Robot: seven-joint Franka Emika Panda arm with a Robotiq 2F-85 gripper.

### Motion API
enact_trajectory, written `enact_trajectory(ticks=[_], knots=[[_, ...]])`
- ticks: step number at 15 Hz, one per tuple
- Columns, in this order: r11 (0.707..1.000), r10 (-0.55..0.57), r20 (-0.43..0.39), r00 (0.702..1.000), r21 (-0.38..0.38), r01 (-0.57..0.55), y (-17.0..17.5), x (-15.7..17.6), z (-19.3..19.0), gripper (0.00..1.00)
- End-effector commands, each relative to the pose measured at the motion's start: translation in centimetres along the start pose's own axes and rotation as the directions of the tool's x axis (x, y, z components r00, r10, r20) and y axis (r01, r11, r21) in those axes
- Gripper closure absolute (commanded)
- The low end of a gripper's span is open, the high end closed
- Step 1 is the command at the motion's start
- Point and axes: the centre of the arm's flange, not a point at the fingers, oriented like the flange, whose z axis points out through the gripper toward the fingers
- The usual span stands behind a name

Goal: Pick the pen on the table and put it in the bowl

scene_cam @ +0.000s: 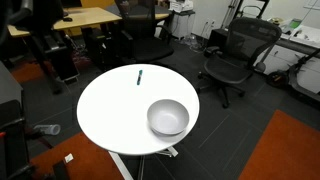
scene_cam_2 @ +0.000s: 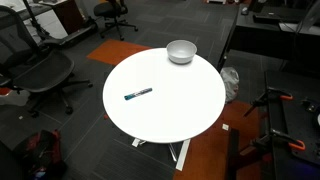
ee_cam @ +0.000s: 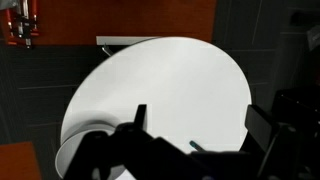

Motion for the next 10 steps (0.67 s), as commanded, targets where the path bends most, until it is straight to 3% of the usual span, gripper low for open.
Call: enact_trajectory(ticks=[1,7,10], knots=[[1.000,0.000,0.000,1.000,0.000,0.000,0.0,0.0,0.0,0.00],[1.000,-0.009,-0.012,1.000,0.009,0.010,-0.1,0.3,-0.1,0.00],[0.997,-0.066,0.006,0.998,-0.026,0.067,-1.2,1.8,0.1,0.00]])
